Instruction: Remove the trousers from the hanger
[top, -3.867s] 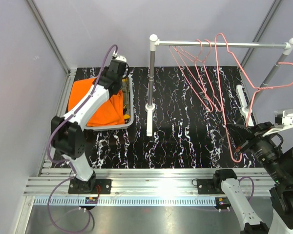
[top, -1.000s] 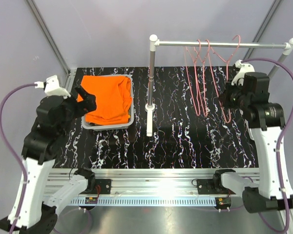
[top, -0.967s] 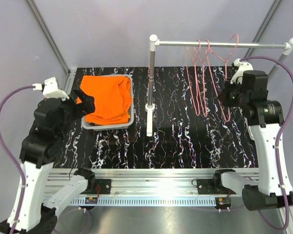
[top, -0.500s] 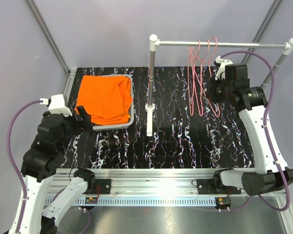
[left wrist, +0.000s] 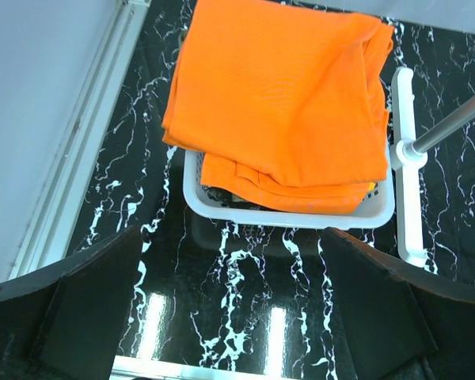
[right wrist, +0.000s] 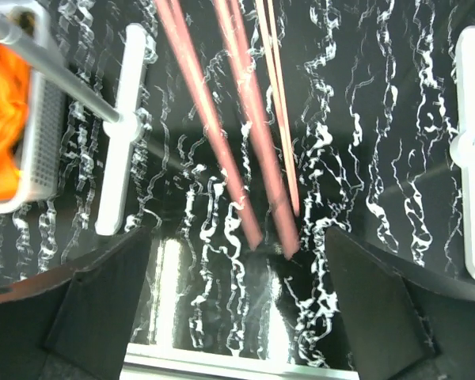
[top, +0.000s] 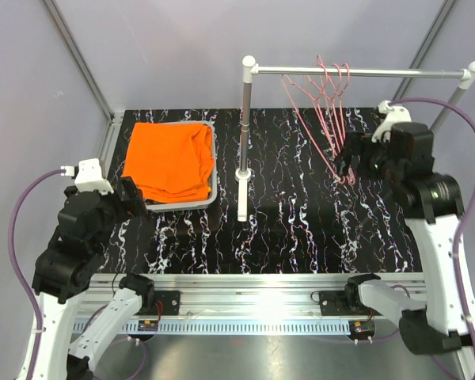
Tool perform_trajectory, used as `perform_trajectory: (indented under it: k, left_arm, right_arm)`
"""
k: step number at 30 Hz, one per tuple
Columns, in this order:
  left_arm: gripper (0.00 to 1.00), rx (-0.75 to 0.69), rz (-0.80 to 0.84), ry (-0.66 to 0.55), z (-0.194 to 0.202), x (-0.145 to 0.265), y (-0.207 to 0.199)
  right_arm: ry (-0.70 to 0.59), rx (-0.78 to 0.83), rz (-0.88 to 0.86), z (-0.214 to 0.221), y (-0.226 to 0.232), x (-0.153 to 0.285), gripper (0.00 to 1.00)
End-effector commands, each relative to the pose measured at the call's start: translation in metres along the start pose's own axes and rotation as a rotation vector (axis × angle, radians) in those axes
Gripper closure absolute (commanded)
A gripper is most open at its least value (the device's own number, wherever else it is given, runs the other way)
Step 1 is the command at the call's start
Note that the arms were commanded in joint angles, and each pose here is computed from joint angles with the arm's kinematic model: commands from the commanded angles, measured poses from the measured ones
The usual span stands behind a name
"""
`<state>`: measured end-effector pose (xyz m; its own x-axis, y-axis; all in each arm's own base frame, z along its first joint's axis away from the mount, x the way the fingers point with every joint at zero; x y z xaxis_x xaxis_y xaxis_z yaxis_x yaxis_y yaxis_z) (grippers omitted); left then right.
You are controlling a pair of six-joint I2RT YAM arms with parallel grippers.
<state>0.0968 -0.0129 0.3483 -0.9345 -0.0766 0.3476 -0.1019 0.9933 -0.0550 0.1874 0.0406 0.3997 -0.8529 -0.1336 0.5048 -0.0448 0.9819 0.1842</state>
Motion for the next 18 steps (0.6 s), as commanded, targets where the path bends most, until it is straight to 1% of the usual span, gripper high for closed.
perform_trajectory:
  k: [1,3,4,5,7,10,11,14,15,18]
  left_arm:
    - [0.01,-0.002,-0.033,-0.093,-0.009,0.012,0.008]
    - [0.01,0.002,-0.03,-0.123,-0.006,0.02,0.013]
    - [0.01,-0.004,-0.021,-0.133,-0.005,0.024,0.014]
    - [0.01,-0.005,-0.002,-0.16,-0.003,0.03,0.016]
    - [0.01,-0.044,0.074,-0.17,0.001,0.036,0.015]
    - [0.01,-0.038,0.069,-0.162,0.006,0.048,0.021]
    - [0.01,-0.045,0.059,-0.135,0.01,0.05,0.023]
    - [0.01,-0.047,0.042,-0.123,0.016,0.057,0.028]
    - [0.01,-0.044,0.029,-0.132,0.019,0.06,0.031]
    - [0.01,-0.025,0.013,-0.138,0.025,0.064,0.034]
  right_arm:
    - [-0.123,-0.037,-0.037,0.016,-0.003,0.049,0.01]
    - [-0.154,-0.042,-0.049,0.027,-0.005,0.064,0.01]
    - [-0.205,-0.044,-0.055,0.033,-0.008,0.083,0.0]
    - [-0.227,-0.046,-0.045,0.036,-0.01,0.091,0.0]
    - [-0.273,-0.057,-0.038,0.044,-0.014,0.114,0.01]
    - [-0.31,-0.065,-0.002,0.054,-0.02,0.142,0.01]
    - [-0.315,-0.062,0.007,0.057,-0.022,0.148,0.0]
    - [-0.33,-0.055,0.059,0.067,-0.03,0.164,0.0]
    - [-0.316,-0.043,0.068,0.071,-0.031,0.165,0.0]
    - [-0.338,-0.049,0.044,0.08,-0.032,0.172,0.0]
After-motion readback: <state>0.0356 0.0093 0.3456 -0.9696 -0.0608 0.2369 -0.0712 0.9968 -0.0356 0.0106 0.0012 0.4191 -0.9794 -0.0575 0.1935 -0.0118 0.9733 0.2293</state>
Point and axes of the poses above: each gripper's point midway between its finger pads, its own x axis back along the fingers, its own y axis along the line the jaws close on, z = x × y, the point moved 10 cm from there along x, back along the fingers, and after that the axes turned 3 degrees about -x, right-handed, at the moved point
